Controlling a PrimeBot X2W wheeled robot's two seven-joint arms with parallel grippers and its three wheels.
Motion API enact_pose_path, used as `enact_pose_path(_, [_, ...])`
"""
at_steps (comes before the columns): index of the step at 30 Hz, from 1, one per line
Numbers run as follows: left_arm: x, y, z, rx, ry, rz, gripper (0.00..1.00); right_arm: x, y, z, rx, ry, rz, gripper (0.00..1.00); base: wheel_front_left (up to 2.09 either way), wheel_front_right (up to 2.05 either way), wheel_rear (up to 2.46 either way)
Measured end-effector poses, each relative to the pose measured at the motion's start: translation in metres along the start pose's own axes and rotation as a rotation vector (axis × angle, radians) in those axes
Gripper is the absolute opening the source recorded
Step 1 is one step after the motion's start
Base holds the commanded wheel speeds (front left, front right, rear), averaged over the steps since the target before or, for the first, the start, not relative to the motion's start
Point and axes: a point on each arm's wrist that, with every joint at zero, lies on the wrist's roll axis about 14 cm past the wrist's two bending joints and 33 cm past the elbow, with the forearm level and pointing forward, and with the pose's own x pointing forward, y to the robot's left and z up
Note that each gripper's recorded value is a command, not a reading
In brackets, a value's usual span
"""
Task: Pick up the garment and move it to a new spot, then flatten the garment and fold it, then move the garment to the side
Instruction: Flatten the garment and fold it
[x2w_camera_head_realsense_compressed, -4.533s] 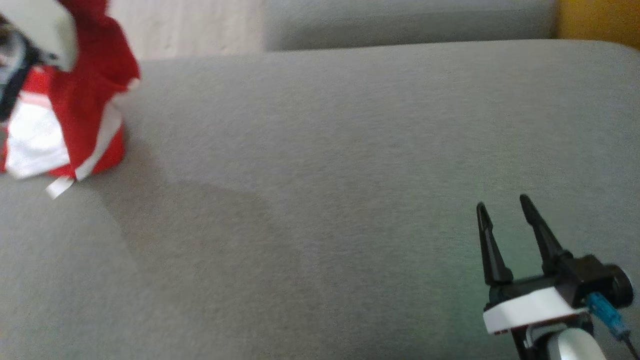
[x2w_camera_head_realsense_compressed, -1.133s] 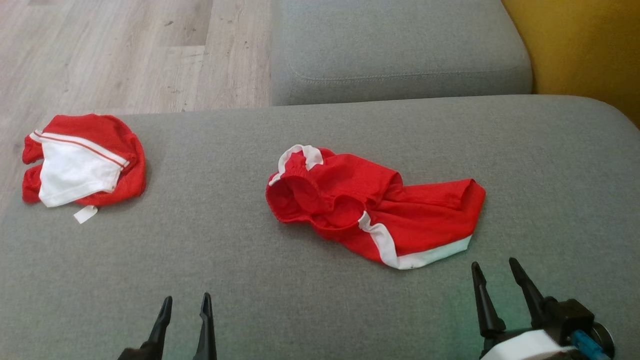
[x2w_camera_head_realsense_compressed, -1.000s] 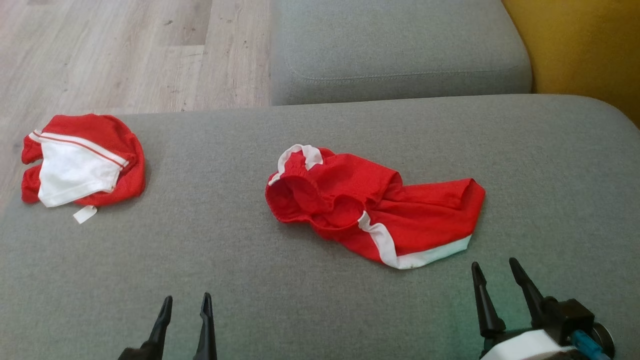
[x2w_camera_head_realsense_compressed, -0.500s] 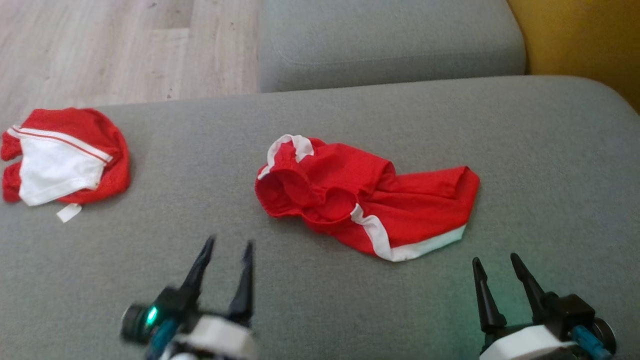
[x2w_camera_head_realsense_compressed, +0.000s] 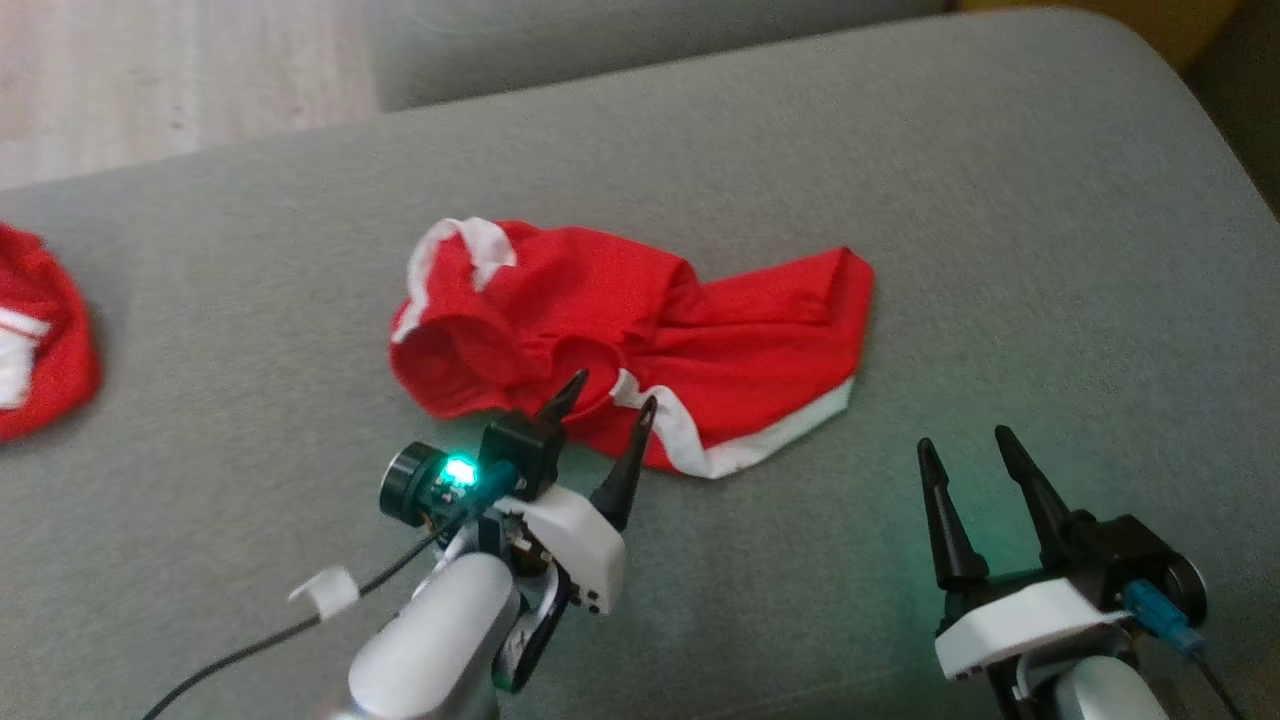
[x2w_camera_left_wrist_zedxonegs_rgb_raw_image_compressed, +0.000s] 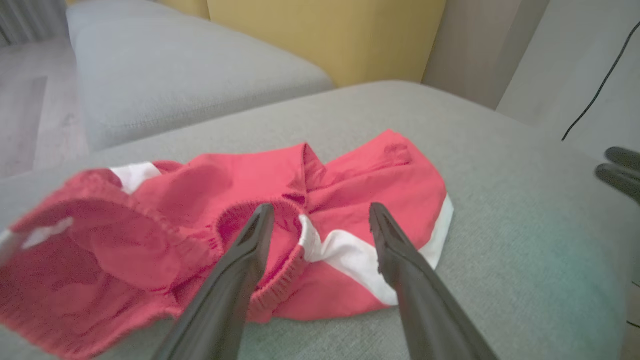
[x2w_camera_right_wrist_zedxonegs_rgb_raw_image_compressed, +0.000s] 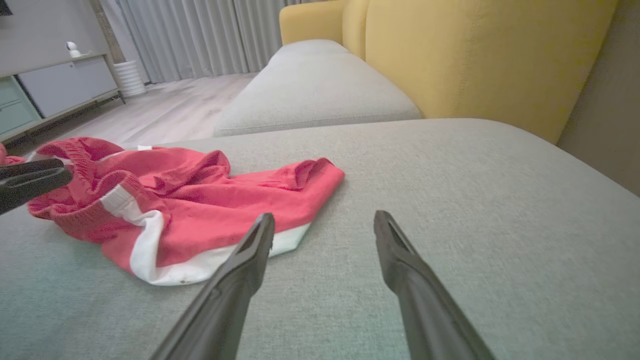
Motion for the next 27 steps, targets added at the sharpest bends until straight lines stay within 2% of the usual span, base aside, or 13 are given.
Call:
enact_pose_path(8, [0.025,0.008,-0.046,0.012,0.19,-0.007,1.0,-0.007,-0.021,-0.014,0.005,0.04,-0.072,1.0,0.0,0.0,0.0])
enact_pose_path(9, [0.027,0.008,-0.049,0.012,0.203,-0.011,0.98,-0.007,-0.022,-0.015,0.005,0.042,-0.077,1.0,0.0,0.0,0.0])
enact_pose_path(10, [0.028,0.008,-0.053,0.007,0.219,-0.018,0.61,-0.006,-0.024,-0.016,0.004,0.044,-0.08,1.0,0.0,0.0,0.0])
enact_pose_path(12, [0.029,0.008,-0.056,-0.001,0.237,-0.023,0.23,-0.004,-0.024,-0.015,0.004,0.042,-0.081,1.0,0.0,0.0,0.0])
enact_pose_path(13, [0.028,0.009,-0.055,-0.002,0.231,-0.018,0.0,-0.004,-0.023,-0.015,0.012,0.035,-0.078,1.0,0.0,0.0,0.0])
enact_pose_path(21, [0.022,0.012,-0.003,-0.032,-0.014,0.025,0.0,0.004,-0.015,-0.011,0.013,0.022,-0.047,1.0,0.0,0.0,0.0])
enact_pose_path(27, [-0.009,0.045,0.033,-0.071,-0.169,0.164,0.0,0.011,-0.004,-0.001,0.011,-0.016,-0.006,1.0,0.0,0.0,0.0])
